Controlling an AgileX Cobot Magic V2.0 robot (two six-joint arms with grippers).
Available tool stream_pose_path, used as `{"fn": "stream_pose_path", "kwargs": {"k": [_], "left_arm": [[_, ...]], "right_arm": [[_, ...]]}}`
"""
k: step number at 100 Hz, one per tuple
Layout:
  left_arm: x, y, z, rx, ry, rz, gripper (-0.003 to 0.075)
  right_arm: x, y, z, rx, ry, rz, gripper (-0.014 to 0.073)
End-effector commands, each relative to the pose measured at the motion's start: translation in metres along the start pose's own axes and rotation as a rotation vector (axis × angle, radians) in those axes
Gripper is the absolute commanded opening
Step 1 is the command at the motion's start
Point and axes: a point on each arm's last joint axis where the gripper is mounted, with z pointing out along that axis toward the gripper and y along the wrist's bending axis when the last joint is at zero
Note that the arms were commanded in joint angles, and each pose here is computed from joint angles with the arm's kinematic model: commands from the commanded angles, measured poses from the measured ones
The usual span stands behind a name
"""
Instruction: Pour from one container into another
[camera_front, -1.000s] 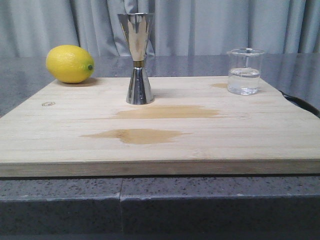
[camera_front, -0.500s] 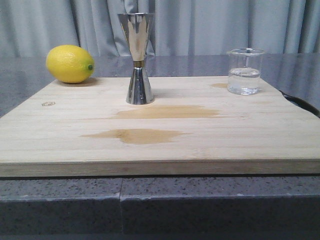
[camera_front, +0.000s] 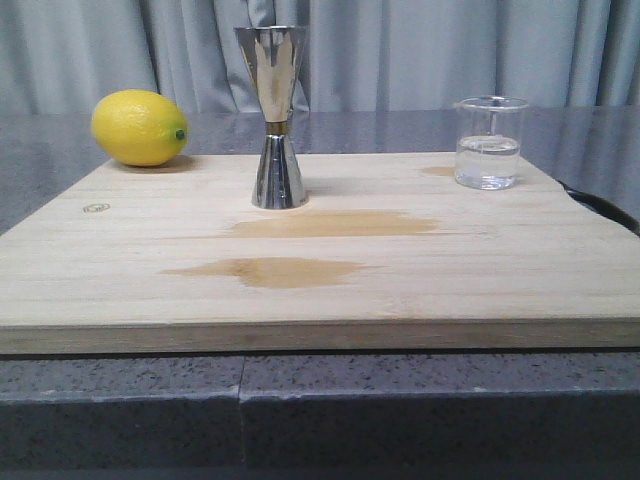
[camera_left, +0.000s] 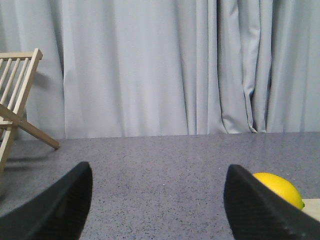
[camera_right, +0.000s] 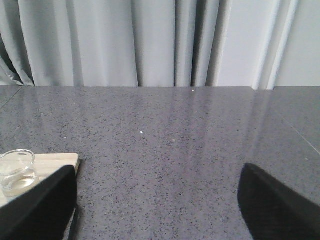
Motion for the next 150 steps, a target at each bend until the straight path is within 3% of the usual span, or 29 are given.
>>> {"fn": "stream_pose_path", "kwargs": {"k": [1, 24, 37, 59, 101, 127, 150], "left_arm": [[-0.018, 0.0, 0.0, 0.001, -0.095, 0.002, 0.0478], [-0.018, 0.0, 0.0, 0.002, -0.094, -0.004, 0.0463], [-0.027, 0.001, -0.001, -0.001, -0.072, -0.006, 0.0464], [-0.042, 0.001, 0.018, 0.016, 0.139, 0.017, 0.0463], [-0.028, -0.054, 0.1, 0.477, 0.416, 0.095, 0.0463], [-0.015, -0.084, 0.143, 0.738, 0.601, 0.065, 0.0463], [-0.003, -0.089, 0.174, 0.921, 0.524, 0.078, 0.0463]], "right_arm": [[-0.016, -0.001, -0.001, 0.005, -0.086, -0.021, 0.0575], [-0.017, -0.001, -0.001, 0.001, -0.089, -0.01, 0.0575], [-0.022, -0.004, -0.001, 0.018, -0.007, -0.005, 0.0575], [-0.036, -0.007, 0.005, 0.033, 0.087, 0.0, 0.0575], [-0.034, -0.005, 0.017, 0.018, 0.131, 0.013, 0.0575], [-0.034, -0.005, 0.017, 0.018, 0.131, 0.013, 0.0575], [-0.034, -0.005, 0.017, 0.018, 0.131, 0.013, 0.0575]]}}
